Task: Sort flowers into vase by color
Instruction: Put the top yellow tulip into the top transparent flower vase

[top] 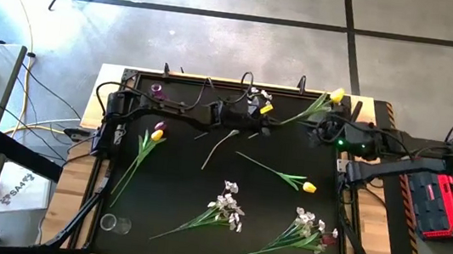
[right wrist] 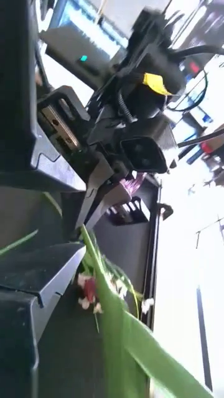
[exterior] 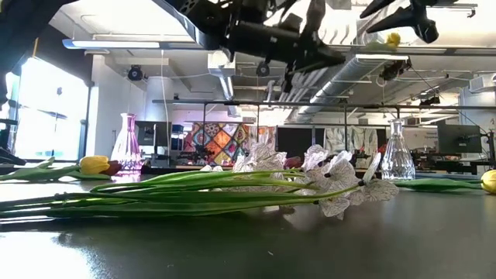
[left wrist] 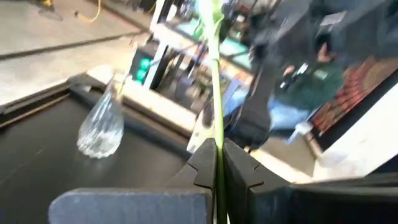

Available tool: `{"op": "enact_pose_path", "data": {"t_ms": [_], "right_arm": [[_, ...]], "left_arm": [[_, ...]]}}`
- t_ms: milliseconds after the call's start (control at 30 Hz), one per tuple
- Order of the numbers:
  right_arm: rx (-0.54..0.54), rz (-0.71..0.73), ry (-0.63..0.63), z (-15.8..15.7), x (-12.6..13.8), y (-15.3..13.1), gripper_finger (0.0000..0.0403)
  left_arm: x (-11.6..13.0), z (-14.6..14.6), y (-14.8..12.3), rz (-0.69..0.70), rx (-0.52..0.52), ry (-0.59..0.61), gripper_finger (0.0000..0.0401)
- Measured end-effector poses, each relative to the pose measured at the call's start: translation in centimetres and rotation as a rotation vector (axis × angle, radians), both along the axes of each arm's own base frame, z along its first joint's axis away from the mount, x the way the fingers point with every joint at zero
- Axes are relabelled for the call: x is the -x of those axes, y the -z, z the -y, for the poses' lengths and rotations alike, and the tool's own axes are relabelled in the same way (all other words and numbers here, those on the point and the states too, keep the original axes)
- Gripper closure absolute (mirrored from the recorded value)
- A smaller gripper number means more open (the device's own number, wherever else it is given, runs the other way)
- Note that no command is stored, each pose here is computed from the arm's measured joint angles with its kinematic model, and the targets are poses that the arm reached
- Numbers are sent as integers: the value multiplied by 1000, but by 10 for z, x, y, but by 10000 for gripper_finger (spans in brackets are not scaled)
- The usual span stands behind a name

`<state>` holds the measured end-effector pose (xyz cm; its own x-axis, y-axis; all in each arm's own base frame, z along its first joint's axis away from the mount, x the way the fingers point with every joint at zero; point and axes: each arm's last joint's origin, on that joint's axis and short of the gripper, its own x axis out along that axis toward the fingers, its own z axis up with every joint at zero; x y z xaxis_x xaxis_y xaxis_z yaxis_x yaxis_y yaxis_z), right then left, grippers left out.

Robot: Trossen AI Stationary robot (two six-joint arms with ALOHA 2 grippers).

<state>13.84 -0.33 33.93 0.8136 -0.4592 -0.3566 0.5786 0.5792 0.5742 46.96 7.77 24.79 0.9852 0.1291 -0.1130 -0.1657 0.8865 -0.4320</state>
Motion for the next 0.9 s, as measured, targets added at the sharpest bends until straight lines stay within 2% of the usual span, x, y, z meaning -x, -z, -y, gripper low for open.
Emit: {"op": "enact_pose_path", "data": {"t_ms": [233, 367, 567, 800, 900], "right_arm": [[24, 93, 45, -5, -5, 3, 269], [0, 134, 18, -11, -6, 1, 269], [-13, 66, 123, -11, 0, 11, 269], [7, 66, 150, -8, -3, 10, 269], [19, 61, 143, -7, -4, 10, 269]], "left_arm": [[0, 0, -3, 32, 24, -10, 401], [0, -3, -5, 55, 40, -35, 401], [1, -7, -13, 145, 42, -45, 401], [0, -2, -15, 170, 68, -11, 401], [-1, 4, -20, 216, 47, 31, 401]]}}
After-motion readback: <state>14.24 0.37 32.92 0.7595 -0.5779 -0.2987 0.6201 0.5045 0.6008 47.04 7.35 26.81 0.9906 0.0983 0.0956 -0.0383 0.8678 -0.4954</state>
